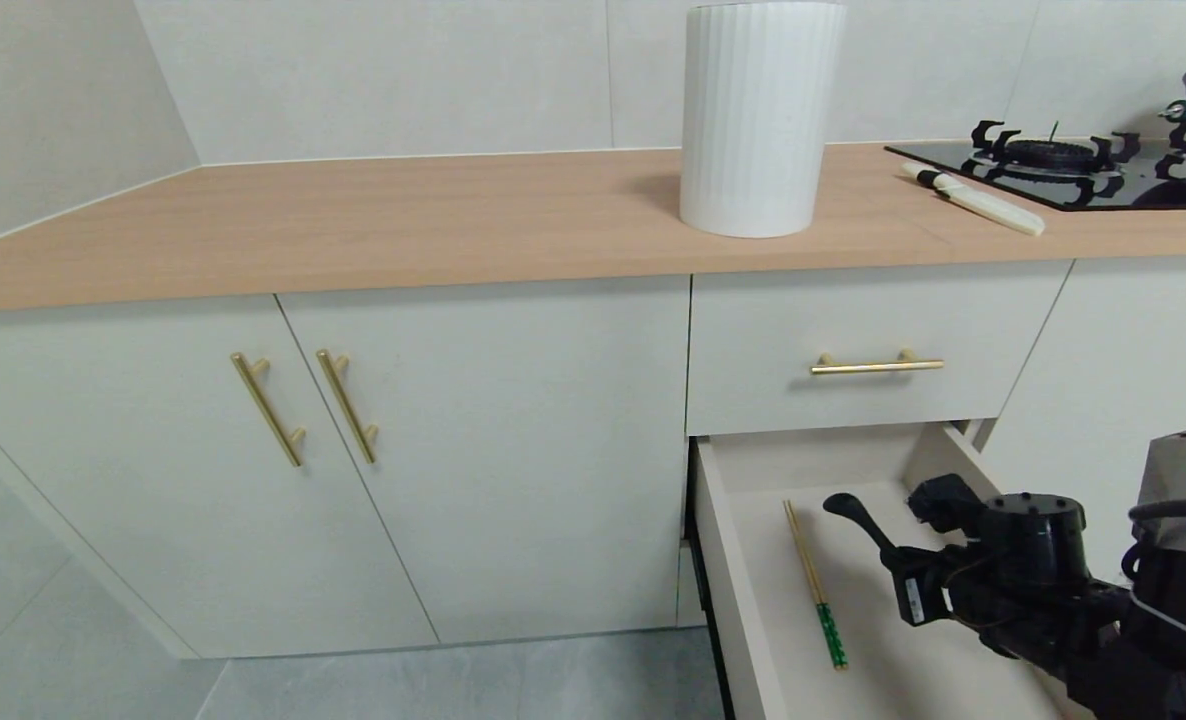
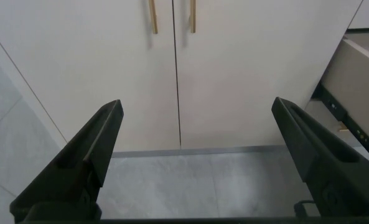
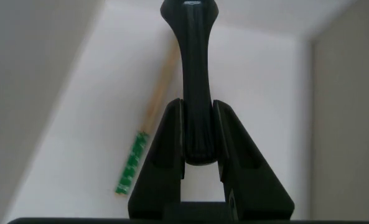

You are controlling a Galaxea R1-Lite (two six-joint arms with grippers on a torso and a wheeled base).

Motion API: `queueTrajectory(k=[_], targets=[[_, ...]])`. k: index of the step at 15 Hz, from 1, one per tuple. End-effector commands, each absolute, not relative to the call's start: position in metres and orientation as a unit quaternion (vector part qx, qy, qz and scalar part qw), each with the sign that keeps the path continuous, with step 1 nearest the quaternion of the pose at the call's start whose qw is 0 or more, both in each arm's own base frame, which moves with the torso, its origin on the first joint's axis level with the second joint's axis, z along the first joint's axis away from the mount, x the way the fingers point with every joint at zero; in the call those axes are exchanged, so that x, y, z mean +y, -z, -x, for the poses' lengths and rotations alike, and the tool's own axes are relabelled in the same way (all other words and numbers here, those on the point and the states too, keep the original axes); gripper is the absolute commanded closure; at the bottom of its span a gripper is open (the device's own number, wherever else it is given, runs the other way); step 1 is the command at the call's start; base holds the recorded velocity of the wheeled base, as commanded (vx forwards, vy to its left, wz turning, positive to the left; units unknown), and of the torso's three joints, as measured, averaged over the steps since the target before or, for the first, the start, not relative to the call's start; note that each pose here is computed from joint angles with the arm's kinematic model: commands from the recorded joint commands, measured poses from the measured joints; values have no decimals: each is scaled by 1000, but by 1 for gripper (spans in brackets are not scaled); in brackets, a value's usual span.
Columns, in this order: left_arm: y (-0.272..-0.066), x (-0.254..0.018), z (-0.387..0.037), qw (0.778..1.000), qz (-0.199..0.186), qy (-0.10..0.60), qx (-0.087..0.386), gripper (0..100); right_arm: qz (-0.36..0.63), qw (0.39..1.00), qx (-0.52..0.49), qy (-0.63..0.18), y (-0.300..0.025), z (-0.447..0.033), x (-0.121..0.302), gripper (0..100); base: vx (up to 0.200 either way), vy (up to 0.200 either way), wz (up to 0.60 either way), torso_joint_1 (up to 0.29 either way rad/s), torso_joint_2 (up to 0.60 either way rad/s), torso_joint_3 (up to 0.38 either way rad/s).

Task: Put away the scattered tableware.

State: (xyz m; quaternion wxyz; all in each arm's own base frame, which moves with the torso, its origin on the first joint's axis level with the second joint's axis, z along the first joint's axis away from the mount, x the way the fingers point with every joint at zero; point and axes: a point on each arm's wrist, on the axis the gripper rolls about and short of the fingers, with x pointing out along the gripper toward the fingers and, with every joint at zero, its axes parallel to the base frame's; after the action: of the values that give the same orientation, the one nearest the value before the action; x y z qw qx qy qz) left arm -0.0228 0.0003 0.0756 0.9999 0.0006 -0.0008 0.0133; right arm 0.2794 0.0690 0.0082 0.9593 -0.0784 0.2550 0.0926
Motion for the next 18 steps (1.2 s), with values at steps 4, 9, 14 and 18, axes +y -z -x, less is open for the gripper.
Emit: queueTrajectory(k=[4, 9, 14, 18], targets=[[-76, 0, 23, 1000, -1, -14, -1, 0, 53, 946, 308, -82, 10, -295, 78, 100, 0, 0, 0, 0, 0, 0], [-76, 0, 23, 1000, -1, -14, -1, 0, 54, 940, 328, -77, 30, -302, 79, 100, 0, 0, 0, 0, 0, 0], [-76, 0, 23, 1000, -1, -14, -1, 0, 55, 939, 331, -77, 36, -305, 80, 100, 0, 0, 0, 0, 0, 0], [-76, 0, 23, 1000, -1, -14, -1, 0, 54, 939, 330, -75, 35, -306, 80, 0, 0, 0, 0, 0, 0, 0]])
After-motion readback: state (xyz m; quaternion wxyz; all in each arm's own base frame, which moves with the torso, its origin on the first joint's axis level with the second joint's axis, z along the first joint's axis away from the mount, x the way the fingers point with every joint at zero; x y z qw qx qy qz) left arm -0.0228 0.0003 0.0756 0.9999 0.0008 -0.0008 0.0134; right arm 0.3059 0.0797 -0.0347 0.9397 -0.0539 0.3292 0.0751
